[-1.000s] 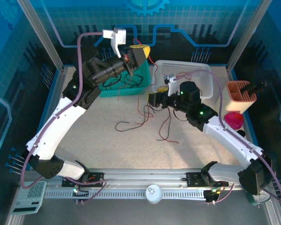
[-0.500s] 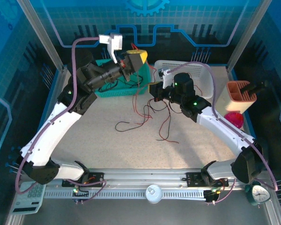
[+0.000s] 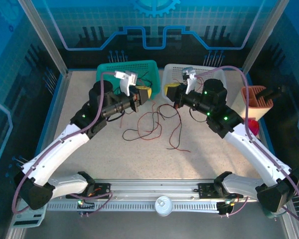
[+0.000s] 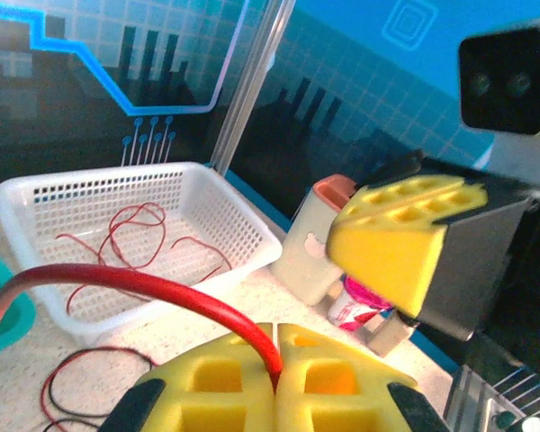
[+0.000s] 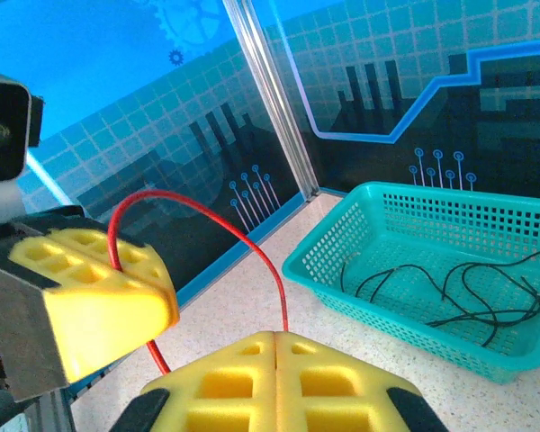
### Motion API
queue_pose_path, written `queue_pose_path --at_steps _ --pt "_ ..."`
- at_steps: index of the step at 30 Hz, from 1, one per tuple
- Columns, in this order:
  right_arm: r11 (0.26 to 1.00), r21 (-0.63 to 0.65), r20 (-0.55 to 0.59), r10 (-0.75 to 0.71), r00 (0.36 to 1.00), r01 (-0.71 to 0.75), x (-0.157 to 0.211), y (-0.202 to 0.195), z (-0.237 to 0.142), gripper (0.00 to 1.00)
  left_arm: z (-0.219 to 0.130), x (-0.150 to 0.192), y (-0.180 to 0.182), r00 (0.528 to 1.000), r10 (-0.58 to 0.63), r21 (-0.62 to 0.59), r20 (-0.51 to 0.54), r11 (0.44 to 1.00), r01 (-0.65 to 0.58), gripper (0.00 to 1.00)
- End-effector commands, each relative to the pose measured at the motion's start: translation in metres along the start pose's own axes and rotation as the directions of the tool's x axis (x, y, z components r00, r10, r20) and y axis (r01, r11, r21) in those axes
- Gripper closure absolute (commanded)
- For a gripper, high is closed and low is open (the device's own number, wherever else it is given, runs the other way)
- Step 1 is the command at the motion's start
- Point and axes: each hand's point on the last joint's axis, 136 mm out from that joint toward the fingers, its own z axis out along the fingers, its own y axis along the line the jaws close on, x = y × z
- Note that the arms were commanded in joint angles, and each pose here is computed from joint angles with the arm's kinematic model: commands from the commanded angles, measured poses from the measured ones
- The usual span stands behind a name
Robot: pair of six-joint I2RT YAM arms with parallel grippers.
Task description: Untangle the cables
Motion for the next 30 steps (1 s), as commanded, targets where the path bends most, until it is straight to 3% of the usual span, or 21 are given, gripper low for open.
queue_pose_path --at_steps 1,8,17,23,30 --pt "0.999 0.019 -0.026 0.034 0.999 -0.034 0.007 -0.006 -0.002 1.0 -0.02 -0.042 -0.018 0.987 0.082 0.013 0.139 0.996 -0.085 1.0" --pt "0.996 0.037 -0.05 0.08 0.996 -0.078 0.027 -0.011 -0.011 0.71 -0.037 -0.121 -0.041 0.939 0.214 -0.029 0.268 0.976 -0.215 1.0" --pt "0.989 0.12 -0.054 0.093 0.994 -0.086 0.042 -0.023 -0.033 0.46 -0.045 -0.226 -0.025 0.832 0.325 -0.165 0.449 0.946 -0.279 1.0" --pt "0.984 0.153 -0.086 0.101 0.991 -0.087 0.05 -0.031 -0.034 0.37 -0.035 -0.278 0.007 0.769 0.366 -0.234 0.524 0.93 -0.283 1.0" --pt "0.976 0.206 -0.094 0.097 0.991 -0.076 0.053 -0.042 -0.044 0.34 -0.018 -0.307 0.047 0.753 0.31 -0.221 0.581 0.95 -0.221 1.0"
